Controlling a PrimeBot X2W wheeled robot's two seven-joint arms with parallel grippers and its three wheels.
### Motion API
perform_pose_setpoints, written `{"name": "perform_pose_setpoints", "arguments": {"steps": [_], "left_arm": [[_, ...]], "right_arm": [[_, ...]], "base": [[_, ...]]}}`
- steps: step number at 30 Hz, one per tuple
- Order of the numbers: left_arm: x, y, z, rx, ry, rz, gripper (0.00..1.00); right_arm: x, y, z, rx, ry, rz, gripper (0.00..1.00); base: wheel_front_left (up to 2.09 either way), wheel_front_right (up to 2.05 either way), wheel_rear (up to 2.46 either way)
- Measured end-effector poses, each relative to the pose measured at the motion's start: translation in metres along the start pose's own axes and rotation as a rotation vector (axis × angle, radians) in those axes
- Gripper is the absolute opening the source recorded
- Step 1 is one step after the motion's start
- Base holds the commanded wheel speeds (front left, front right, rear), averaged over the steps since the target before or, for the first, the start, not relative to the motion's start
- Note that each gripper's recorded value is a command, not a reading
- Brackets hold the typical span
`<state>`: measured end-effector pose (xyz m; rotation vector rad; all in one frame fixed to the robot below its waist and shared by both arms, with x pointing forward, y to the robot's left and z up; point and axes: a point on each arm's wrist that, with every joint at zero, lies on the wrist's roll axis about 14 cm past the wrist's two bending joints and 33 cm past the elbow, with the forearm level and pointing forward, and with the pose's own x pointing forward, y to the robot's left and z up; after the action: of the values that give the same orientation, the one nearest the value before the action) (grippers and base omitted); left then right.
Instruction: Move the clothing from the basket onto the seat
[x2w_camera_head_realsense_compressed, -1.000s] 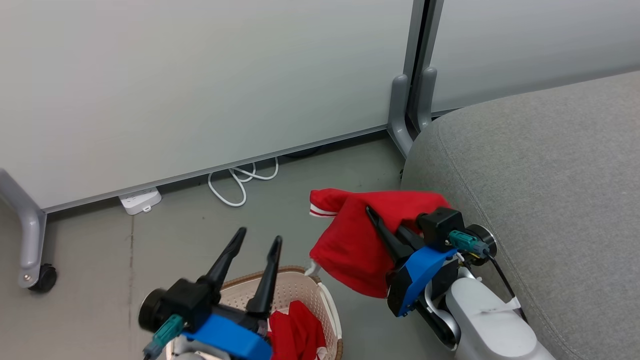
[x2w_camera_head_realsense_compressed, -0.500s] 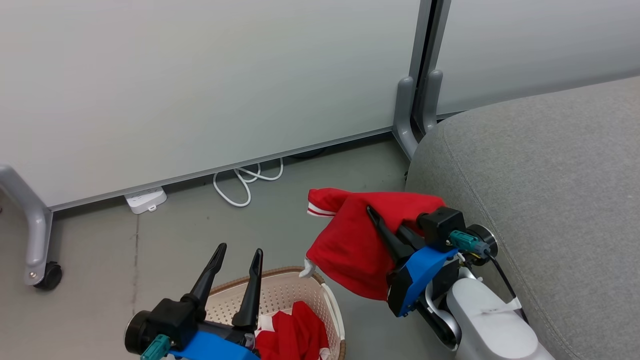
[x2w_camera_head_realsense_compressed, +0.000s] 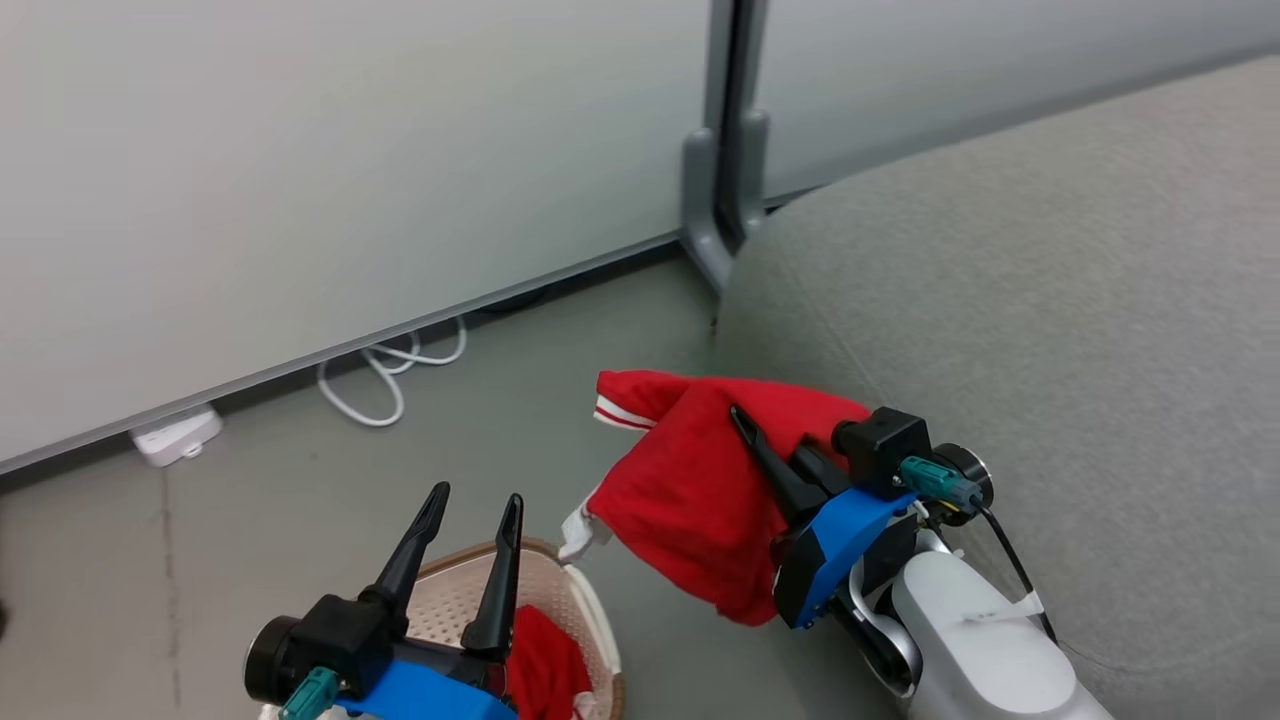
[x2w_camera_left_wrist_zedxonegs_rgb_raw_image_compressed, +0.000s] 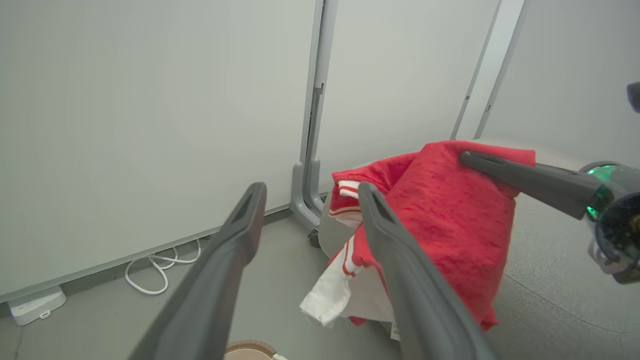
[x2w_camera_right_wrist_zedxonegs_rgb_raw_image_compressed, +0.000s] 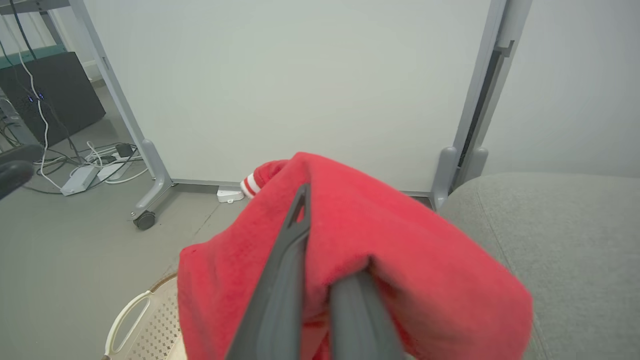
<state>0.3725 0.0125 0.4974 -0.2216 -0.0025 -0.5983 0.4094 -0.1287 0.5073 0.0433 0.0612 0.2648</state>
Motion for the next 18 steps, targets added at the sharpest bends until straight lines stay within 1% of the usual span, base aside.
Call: {"name": "perform_pose_setpoints", "arguments": {"steps": [6, 7, 10, 15, 18], "left_arm": [[0.025, -0.030, -0.009, -0.011, 0.020, -0.122, 1.00], [0.032, -0.039, -0.012, -0.014, 0.029, -0.158, 1.00], [0.041, -0.052, -0.018, -0.020, 0.042, -0.212, 1.00], [0.054, -0.075, -0.026, -0.034, 0.057, -0.297, 1.00], [0.060, -0.080, -0.030, -0.040, 0.063, -0.323, 1.00]], "right_arm": [[-0.023, -0.037, -0.004, 0.014, 0.005, -0.117, 0.00], [-0.031, -0.049, -0.006, 0.019, 0.006, -0.156, 0.00], [-0.044, -0.066, -0.008, 0.025, 0.007, -0.215, 0.00], [-0.062, -0.088, -0.013, 0.037, 0.012, -0.297, 0.00], [-0.066, -0.096, -0.018, 0.041, 0.023, -0.322, 0.00]], "base": [[0.00, 0.00, 0.00], [0.00, 0.00, 0.00], [0.00, 0.00, 0.00], [0.00, 0.00, 0.00], [0.00, 0.00, 0.00]]}}
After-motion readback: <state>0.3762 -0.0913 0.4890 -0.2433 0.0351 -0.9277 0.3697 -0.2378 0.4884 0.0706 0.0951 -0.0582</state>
